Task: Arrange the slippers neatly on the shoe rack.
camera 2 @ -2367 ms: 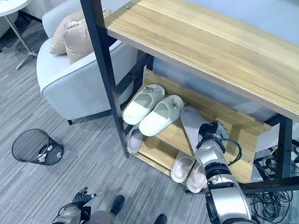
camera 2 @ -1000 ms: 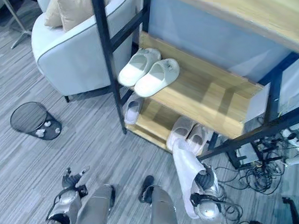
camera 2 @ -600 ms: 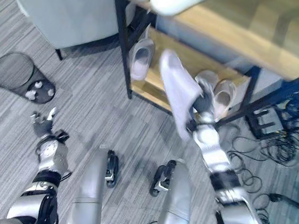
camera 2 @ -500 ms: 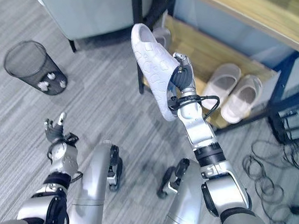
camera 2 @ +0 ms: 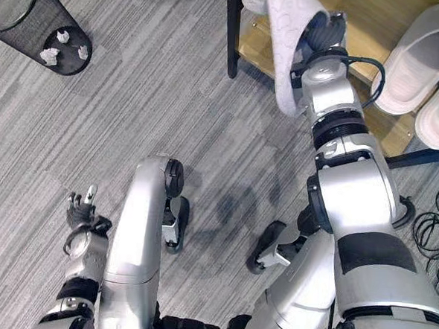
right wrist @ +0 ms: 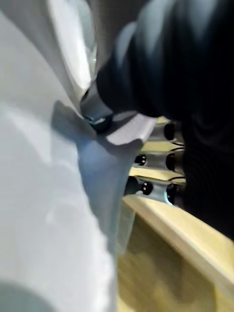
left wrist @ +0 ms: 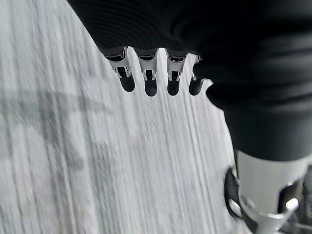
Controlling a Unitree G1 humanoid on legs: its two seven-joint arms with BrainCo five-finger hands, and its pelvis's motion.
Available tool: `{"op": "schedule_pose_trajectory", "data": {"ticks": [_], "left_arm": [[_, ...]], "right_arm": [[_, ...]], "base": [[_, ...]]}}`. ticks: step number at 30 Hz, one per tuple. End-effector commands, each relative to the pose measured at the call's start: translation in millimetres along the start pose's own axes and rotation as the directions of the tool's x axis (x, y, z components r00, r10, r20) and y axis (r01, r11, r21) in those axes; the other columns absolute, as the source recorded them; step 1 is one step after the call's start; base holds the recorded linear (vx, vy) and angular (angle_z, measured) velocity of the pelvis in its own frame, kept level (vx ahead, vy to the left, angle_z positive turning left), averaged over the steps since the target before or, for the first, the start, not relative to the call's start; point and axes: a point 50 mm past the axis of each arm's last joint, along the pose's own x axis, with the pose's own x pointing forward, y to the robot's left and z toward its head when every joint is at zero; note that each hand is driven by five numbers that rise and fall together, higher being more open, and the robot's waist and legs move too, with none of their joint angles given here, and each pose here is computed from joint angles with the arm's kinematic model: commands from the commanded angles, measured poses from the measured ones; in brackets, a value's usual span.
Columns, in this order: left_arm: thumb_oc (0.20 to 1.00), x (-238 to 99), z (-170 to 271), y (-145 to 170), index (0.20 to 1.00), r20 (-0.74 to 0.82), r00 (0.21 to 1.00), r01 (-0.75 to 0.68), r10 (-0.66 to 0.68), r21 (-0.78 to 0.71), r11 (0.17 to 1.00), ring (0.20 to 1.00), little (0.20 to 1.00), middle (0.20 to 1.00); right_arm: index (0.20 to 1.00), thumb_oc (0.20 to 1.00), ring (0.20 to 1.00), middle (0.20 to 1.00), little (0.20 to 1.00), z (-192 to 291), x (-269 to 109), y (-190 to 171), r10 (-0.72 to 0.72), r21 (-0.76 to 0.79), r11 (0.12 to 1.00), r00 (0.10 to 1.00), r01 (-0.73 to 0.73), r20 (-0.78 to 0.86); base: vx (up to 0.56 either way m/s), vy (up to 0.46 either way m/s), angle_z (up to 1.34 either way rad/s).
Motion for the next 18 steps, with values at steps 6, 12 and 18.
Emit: {"op": "schedule_pose_trajectory", "data": {"ticks": [6,12,18], "left_arm": [[1.000,-5,-7,0,1.000,0.027,0.996,0.078,-0.080,0.087,0.993,1.000,1.000,1.000],[1.000,-7,-18,16,1.000,-0.027,0.995,0.103,-0.100,0.116,0.988,1.000,1.000,1.000],[1.000,-7,-29,34,1.000,-0.111,0.986,0.144,-0.128,0.151,0.978,1.000,1.000,1.000]], "right_arm": [[0.200,0.200,0.200,0.200,0.200,83,-1,-27,-0.220,0.231,0.959,0.944,0.163,0.245],[0.200,0.200,0.200,0.200,0.200,90,5,-54,-0.310,0.209,0.940,0.931,0.269,0.194],[0.200,0.200,0.200,0.200,0.200,89,7,-78,-0.409,0.219,0.900,0.905,0.378,0.119]], "base": [[0.03,0.044,0.03],[0.01,0.069,0.07],[0.04,0.105,0.04]]}}
